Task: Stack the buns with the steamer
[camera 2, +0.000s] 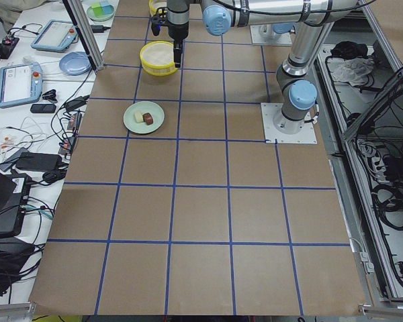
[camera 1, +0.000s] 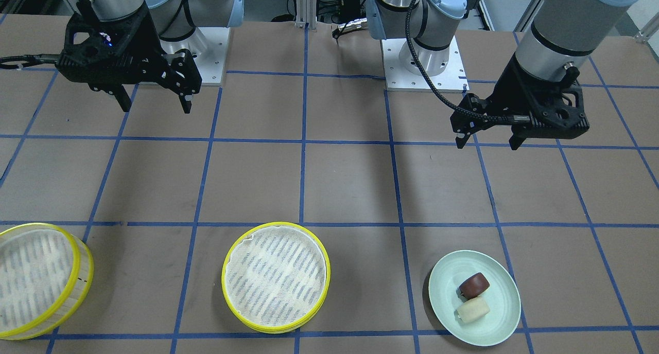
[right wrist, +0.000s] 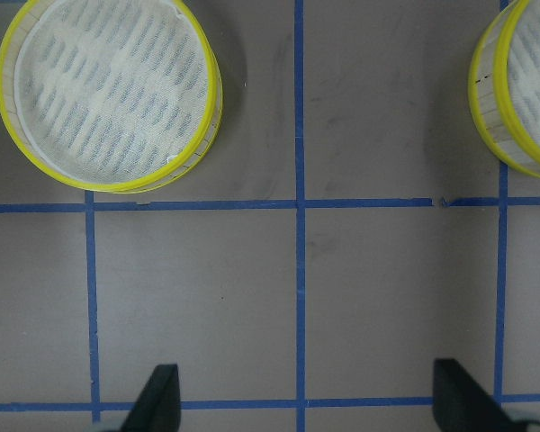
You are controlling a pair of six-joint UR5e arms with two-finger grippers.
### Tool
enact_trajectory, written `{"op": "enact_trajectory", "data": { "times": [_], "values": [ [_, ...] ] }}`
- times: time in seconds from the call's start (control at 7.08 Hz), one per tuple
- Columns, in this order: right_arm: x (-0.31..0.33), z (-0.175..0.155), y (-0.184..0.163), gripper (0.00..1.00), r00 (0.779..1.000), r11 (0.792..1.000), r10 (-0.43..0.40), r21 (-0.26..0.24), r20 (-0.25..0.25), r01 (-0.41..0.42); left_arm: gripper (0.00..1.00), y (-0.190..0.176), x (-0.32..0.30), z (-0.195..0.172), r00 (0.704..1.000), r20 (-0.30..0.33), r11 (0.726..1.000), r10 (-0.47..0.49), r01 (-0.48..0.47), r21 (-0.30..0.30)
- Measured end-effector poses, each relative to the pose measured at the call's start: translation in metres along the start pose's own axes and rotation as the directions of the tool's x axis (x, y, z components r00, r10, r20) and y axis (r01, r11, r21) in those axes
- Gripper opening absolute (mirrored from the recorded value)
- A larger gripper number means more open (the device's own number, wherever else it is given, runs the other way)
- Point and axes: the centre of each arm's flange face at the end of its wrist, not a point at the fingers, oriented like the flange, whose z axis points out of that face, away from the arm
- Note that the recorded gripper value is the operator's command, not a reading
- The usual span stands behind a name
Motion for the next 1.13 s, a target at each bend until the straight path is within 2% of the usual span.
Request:
{"op": "enact_trajectory", "data": {
  "times": [0.71, 1.13],
  "values": [
    [0.0, -0.002, 0.003, 1.0, 1.0, 1.0, 0.016, -0.004, 0.0, -0.016, 1.0, -0.001, -0.004, 0.006, 1.0, 0.012, 1.0, -0.003, 0.003, -0.012],
    [0.002, -0.002, 0.002, 1.0, 1.0, 1.0, 0.018, -0.004, -0.008, -0.018, 1.0, -0.007, -0.019, 0.0, 0.999, 0.016, 0.999, -0.029, 0.029, 0.042]
  ]
}}
